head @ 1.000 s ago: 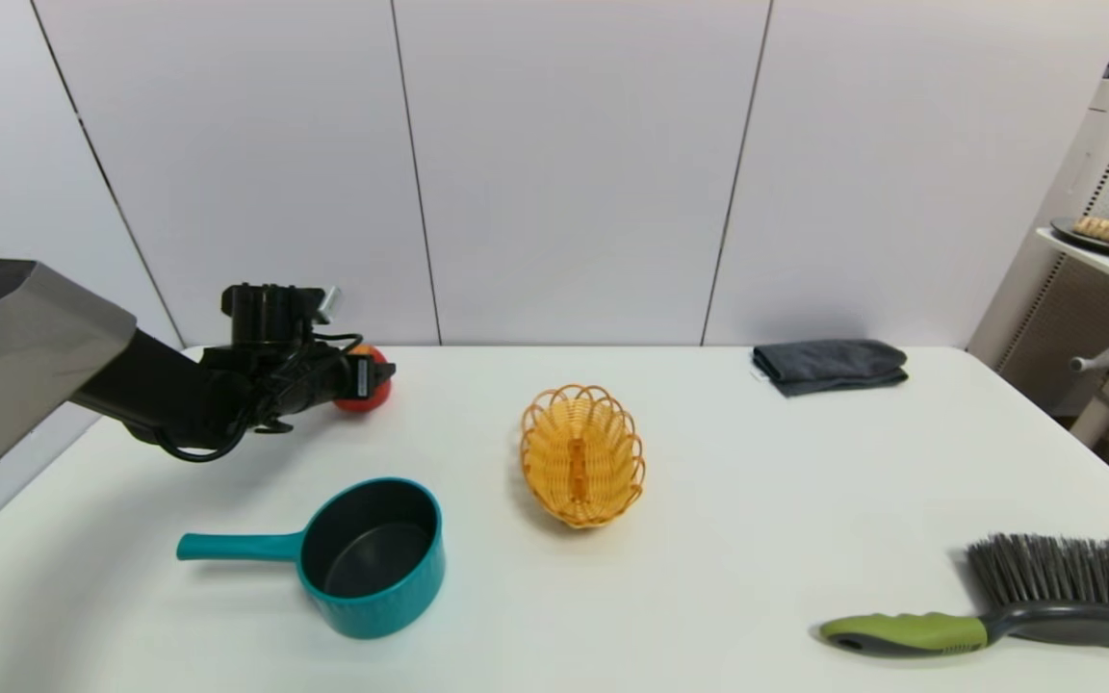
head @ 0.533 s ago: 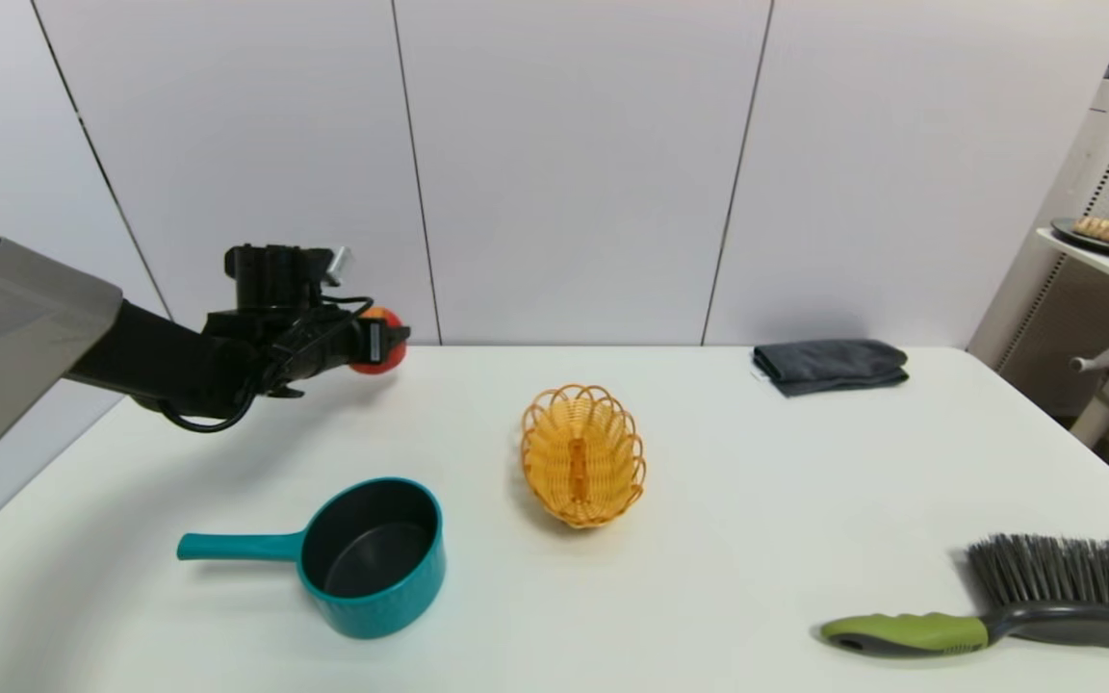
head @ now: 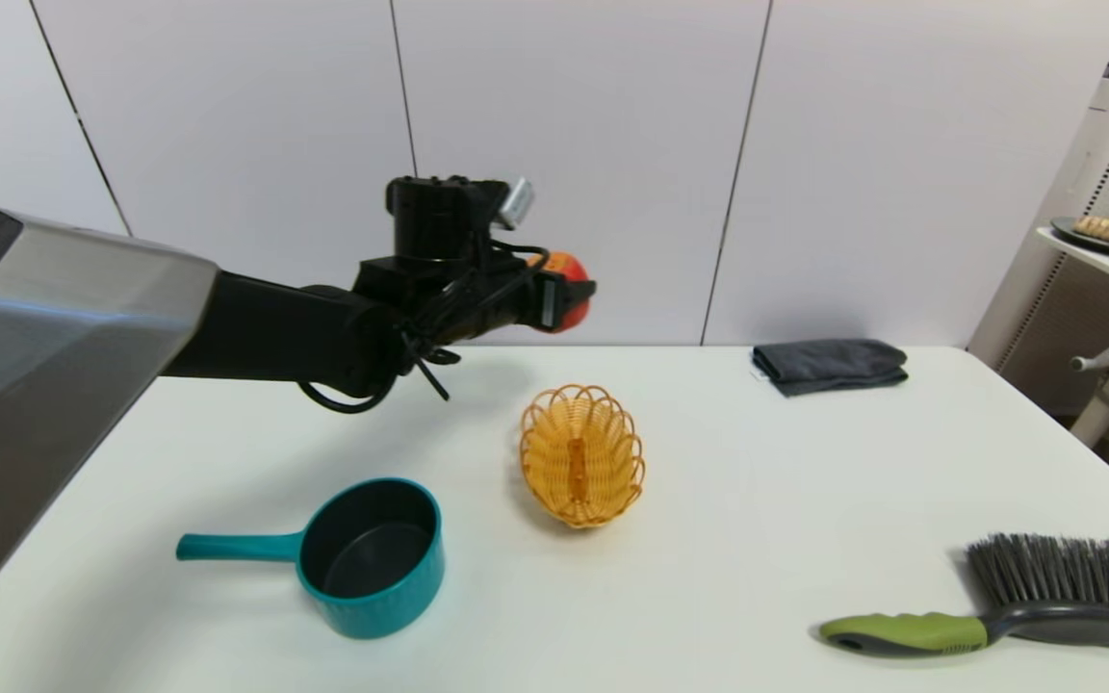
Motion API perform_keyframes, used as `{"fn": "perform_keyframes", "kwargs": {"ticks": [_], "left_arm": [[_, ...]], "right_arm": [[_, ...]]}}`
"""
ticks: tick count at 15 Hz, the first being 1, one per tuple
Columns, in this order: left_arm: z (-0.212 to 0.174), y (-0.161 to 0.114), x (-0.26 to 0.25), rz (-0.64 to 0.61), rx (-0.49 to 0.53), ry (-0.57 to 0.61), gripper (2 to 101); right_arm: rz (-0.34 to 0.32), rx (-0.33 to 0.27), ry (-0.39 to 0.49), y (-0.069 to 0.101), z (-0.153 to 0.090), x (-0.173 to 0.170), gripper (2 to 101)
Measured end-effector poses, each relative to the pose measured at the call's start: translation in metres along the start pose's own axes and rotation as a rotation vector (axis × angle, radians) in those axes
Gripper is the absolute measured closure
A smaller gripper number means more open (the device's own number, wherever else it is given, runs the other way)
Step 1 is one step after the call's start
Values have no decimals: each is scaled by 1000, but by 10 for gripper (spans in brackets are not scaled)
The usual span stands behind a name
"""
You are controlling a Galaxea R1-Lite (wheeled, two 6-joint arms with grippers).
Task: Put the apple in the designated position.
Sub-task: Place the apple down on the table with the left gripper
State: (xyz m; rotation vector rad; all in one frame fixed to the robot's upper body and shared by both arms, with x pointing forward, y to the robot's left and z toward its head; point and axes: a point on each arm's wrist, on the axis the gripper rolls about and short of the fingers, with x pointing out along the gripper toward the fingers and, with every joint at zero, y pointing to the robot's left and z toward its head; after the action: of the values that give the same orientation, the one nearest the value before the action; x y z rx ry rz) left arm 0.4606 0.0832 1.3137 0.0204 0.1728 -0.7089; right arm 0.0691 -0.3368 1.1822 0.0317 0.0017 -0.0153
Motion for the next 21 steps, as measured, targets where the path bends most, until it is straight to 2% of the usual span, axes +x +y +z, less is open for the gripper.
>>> {"fn": "perform_keyframes", "kwargs": {"ticks": [3,7,13,17,21], "left_arm": [[-6,-60,11,-134,21,10,332],[-27,-103,21,-223,38,60,332],[-67,-126,46,-263,47,126,332],[-89,-129,57,-266,48,172,335],[-95,-128,60,-258,48,184,337]], "right_arm": [[0,0,0,0,0,0,50],[0,0,0,0,0,0,50],[0,0,0,0,0,0,50],[0,0,0,0,0,0,50],[0,0,0,0,0,0,50]]}}
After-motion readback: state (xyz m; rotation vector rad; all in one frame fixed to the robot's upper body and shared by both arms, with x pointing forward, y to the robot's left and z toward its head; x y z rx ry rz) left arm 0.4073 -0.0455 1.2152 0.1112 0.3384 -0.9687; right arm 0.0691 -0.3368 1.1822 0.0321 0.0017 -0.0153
